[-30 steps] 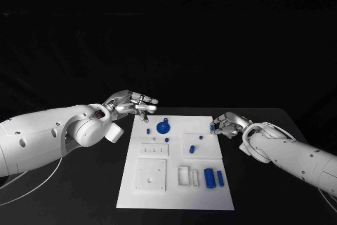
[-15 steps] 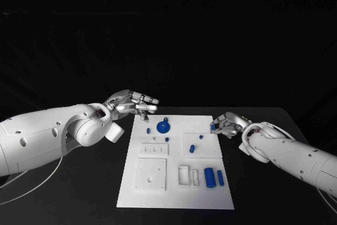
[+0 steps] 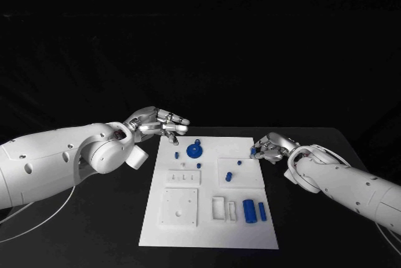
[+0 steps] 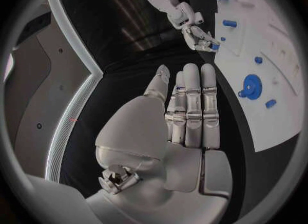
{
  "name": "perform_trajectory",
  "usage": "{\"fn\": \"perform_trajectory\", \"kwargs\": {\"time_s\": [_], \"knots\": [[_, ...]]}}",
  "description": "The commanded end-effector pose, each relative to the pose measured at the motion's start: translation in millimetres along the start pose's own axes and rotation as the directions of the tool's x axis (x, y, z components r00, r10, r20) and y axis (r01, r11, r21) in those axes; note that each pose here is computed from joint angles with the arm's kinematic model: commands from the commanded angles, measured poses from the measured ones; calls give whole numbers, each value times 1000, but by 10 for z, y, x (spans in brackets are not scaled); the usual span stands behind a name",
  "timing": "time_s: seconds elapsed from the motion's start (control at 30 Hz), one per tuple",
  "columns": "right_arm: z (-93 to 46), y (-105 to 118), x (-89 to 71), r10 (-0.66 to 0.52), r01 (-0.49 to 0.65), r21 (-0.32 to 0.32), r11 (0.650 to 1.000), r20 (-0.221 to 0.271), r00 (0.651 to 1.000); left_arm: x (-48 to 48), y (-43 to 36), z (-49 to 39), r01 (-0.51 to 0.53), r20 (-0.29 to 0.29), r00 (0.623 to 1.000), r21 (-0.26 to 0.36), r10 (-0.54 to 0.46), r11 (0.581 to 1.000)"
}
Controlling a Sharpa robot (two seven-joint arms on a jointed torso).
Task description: Assemble the parts on the task board
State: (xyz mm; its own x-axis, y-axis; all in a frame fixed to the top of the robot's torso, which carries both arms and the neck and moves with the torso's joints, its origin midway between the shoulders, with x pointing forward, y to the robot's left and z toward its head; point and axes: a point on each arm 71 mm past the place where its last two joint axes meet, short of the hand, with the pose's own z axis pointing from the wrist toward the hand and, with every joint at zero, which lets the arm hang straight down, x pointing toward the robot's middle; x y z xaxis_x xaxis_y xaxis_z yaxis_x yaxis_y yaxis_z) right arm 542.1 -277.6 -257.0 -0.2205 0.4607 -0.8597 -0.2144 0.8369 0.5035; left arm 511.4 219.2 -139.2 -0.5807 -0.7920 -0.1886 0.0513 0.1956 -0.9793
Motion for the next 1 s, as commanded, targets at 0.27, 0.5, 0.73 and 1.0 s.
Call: {"fn": "perform_trajectory", "kwargs": {"time_s": [0.27,0.5,0.73,1.0], "knots": [[-3,45,1,1,-1,-5,1000,2,1000,114,47,50,-37,-69,997,-93,31,995],[69,216,-155,-7,7,-15,1000,9,1000,95,96,120,-68,-44,997,-188,60,980],[151,537,-366,-49,49,-32,998,-2,999,129,18,251,-129,-90,990,-279,108,952],[179,971,-444,-79,78,-78,994,-8,997,202,-173,433,-190,-107,981,-322,164,928]]}}
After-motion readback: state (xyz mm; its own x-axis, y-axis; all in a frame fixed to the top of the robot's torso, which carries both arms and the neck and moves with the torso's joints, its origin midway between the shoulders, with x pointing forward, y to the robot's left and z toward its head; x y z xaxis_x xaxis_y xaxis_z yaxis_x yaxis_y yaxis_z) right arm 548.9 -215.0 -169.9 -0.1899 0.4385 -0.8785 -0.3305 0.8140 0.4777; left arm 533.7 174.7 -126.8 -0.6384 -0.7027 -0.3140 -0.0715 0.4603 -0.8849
